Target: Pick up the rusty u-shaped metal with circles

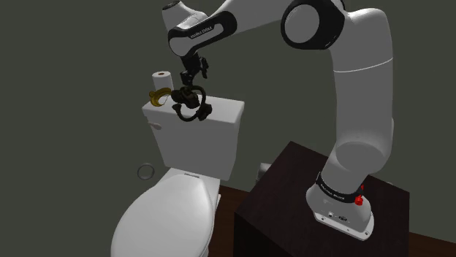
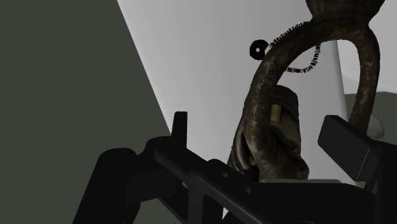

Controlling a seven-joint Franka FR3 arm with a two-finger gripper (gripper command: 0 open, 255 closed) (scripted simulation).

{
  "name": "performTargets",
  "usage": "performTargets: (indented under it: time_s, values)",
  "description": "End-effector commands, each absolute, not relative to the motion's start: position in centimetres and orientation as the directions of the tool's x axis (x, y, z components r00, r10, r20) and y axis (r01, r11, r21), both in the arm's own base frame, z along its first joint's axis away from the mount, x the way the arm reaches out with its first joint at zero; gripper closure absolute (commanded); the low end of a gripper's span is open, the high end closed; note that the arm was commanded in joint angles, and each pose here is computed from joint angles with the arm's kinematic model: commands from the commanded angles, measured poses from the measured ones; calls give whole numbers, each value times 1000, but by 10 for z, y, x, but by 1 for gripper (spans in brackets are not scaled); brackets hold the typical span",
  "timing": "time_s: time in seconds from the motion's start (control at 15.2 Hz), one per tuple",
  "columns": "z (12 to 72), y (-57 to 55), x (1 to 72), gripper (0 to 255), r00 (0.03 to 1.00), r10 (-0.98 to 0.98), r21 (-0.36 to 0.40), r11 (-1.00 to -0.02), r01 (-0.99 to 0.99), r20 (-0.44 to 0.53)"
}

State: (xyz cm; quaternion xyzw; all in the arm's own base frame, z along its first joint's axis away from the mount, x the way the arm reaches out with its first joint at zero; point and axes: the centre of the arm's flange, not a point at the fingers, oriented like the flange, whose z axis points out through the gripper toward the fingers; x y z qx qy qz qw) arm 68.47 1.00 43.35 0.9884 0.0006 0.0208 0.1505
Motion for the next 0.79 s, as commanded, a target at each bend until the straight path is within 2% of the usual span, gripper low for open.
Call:
performTargets:
  time_s: [0.0,0.33,0.4,0.73]
  values:
    - [423,11,686,0,999,8,299,-954,-5,41]
    - [404,11,686,0,999,8,299,-954,-5,41]
    - [404,10,685,255,999,8,299,-954,-5,41]
    - [404,10,685,255,999,8,299,-954,-5,41]
